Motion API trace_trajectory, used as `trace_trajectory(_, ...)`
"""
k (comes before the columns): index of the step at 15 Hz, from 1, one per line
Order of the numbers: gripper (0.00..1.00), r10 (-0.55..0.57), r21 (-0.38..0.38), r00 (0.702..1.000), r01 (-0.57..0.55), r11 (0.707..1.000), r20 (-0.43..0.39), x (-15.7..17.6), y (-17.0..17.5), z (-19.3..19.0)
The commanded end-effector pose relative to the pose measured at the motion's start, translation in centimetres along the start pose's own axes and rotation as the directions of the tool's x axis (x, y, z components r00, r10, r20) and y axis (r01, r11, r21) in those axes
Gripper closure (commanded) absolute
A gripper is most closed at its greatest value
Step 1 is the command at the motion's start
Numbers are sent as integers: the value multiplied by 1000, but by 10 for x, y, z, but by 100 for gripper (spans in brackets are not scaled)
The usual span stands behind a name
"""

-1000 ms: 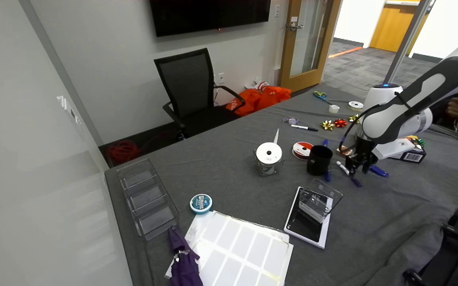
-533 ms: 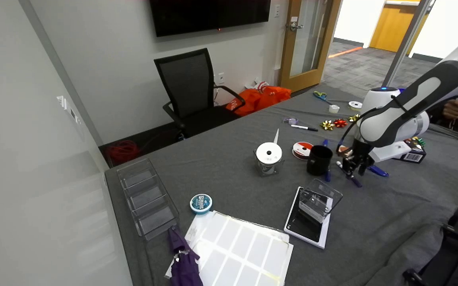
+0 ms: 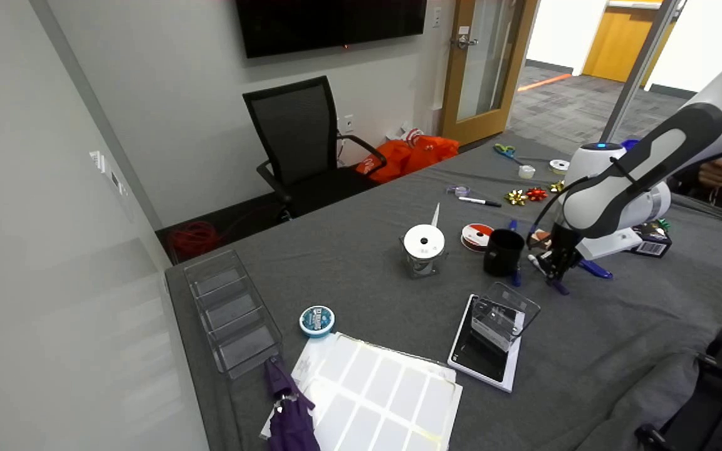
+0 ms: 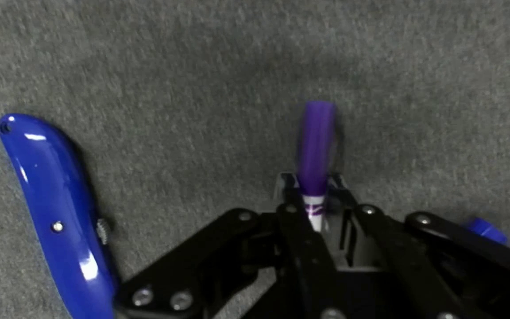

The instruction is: Move the black cup forward and place the purple marker first then the blue blade cutter

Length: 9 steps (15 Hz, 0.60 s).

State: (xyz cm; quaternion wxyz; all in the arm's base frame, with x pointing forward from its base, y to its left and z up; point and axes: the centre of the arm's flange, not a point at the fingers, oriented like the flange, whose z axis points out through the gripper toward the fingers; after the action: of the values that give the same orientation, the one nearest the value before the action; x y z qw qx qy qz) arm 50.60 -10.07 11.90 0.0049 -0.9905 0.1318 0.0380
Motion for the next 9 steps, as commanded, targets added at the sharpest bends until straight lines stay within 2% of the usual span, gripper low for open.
trace_trajectory(1, 98, 13, 5, 1000, -13, 1000, -14, 2, 0, 5)
trace_trajectory(2, 96, 11, 3, 1000, -11, 1000, -12, 1, 2, 3)
trace_trajectory(9, 96, 14, -15, 1000, -14, 1000, 18, -9, 19, -38)
